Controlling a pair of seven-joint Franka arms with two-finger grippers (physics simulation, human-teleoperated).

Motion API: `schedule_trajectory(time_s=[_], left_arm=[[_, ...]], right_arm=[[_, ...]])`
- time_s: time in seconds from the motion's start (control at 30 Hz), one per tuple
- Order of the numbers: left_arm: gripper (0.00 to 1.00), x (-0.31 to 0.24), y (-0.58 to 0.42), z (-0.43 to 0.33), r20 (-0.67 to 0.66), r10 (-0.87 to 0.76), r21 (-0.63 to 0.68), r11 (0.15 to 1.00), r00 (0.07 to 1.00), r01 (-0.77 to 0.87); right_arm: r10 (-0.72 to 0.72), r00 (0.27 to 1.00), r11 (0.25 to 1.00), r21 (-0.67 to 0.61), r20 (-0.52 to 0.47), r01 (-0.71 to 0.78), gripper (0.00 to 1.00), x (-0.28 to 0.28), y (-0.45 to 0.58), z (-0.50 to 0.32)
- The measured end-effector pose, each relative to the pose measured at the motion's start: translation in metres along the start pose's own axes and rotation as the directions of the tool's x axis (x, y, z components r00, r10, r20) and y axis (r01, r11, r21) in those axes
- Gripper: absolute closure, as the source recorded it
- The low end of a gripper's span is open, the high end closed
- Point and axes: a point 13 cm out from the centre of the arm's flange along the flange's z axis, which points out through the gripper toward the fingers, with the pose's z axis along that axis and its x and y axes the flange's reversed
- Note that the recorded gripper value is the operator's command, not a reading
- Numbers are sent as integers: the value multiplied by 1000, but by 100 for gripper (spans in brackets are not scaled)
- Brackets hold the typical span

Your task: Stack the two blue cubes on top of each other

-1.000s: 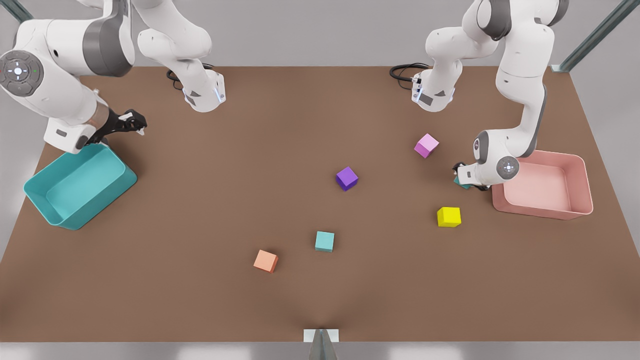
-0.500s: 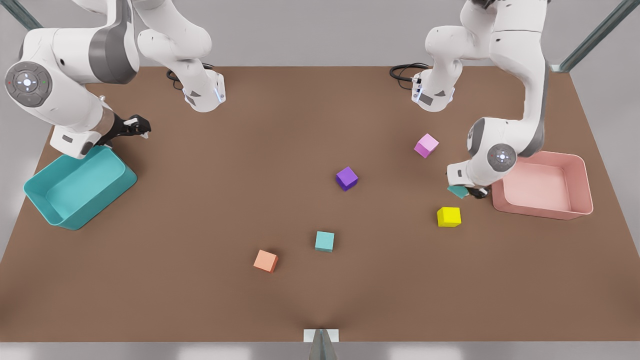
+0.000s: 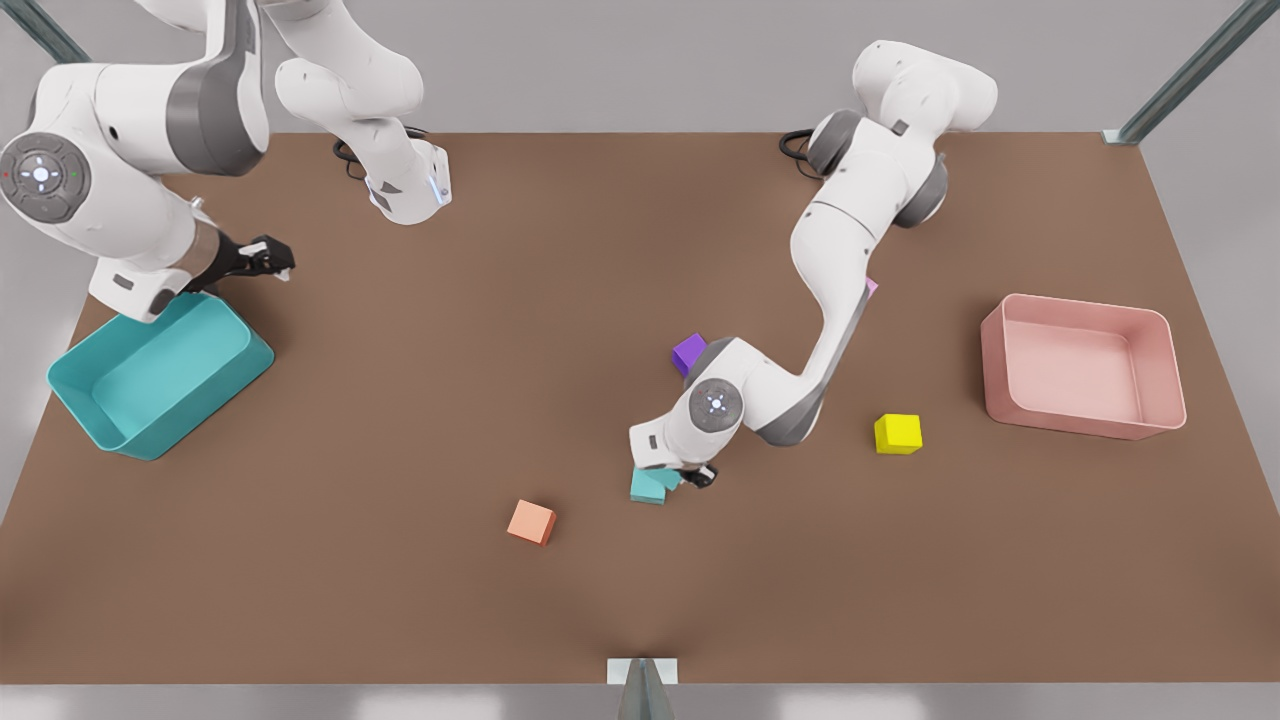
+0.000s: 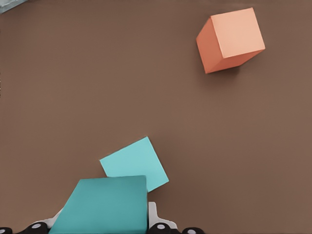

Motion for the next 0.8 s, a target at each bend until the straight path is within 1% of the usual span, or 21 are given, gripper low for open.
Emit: schedule_trajectory(time_s=[0.17, 0.3, 0.57, 0.8], left_arm=[[46, -17, -9, 4, 77, -134, 19, 991, 988, 133], [46, -26, -12, 4, 112, -221, 37, 975, 969, 218], [45, -28, -11, 7, 120, -347, 59, 938, 930, 343], [45, -19, -10, 14, 78, -416, 50, 909, 906, 413]], right_arm=[[5, 1000, 1000, -2, -6, -5, 0, -2, -2, 3], [0, 1000, 1000, -2, -9, 0, 0, -4, 2, 4], [-3, 1000, 1000, -3, -17, 2, 0, -9, 4, 8], [-1, 999, 1000, -15, -35, 0, 0, -14, 3, 17]])
